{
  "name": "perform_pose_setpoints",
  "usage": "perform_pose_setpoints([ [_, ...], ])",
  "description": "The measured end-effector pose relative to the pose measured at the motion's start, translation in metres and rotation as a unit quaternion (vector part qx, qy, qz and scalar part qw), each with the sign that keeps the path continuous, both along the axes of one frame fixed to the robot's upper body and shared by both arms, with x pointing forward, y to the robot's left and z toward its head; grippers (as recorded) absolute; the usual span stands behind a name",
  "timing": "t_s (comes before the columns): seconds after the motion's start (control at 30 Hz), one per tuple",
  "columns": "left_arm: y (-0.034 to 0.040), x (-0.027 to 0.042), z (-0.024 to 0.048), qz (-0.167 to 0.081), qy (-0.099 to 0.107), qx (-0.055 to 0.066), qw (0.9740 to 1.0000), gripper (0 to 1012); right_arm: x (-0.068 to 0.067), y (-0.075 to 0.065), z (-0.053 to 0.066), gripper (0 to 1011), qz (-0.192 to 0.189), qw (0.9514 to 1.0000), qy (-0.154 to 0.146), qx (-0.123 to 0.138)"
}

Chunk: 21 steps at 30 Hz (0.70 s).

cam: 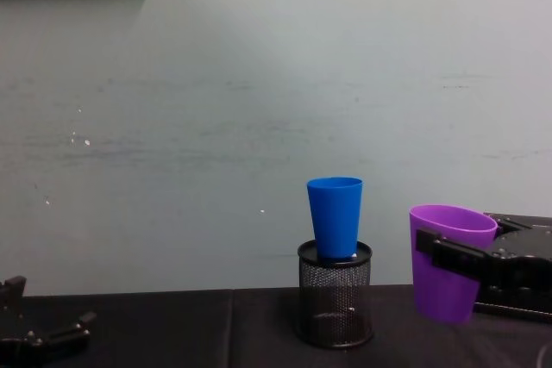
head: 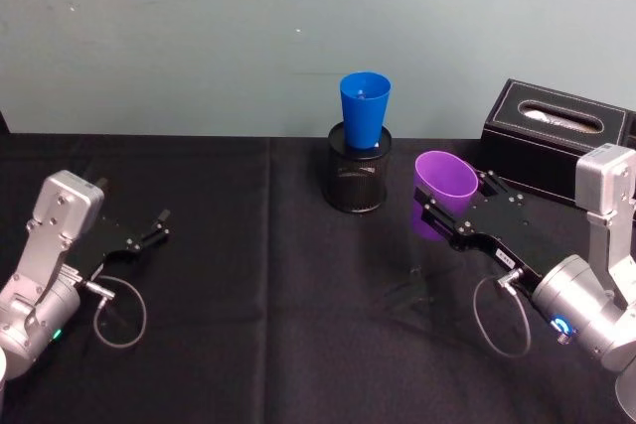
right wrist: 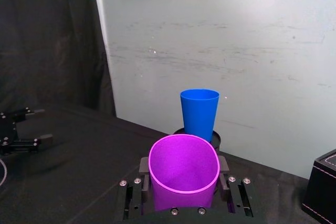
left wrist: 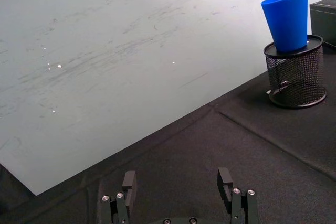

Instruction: Pick up one cup with a gripper and tap it against the other cup.

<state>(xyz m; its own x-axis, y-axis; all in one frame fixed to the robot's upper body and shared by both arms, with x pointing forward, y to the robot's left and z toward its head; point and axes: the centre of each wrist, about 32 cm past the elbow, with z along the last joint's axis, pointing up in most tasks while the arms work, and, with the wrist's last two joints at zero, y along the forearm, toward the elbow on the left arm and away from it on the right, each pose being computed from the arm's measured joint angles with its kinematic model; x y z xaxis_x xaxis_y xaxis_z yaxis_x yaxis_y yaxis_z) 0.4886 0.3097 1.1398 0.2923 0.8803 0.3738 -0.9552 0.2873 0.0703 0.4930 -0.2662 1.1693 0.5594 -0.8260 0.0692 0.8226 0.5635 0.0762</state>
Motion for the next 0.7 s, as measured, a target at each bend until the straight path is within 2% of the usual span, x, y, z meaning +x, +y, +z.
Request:
perform_pose_setpoints([
  [0.7, 0.0000, 0.0000, 0.0000, 0.000, 0.000, 0.000, 1.0000, 1011, 0.0000, 0.0000, 0.0000, 731, 0.000, 1.0000, 0.000, 0.000],
])
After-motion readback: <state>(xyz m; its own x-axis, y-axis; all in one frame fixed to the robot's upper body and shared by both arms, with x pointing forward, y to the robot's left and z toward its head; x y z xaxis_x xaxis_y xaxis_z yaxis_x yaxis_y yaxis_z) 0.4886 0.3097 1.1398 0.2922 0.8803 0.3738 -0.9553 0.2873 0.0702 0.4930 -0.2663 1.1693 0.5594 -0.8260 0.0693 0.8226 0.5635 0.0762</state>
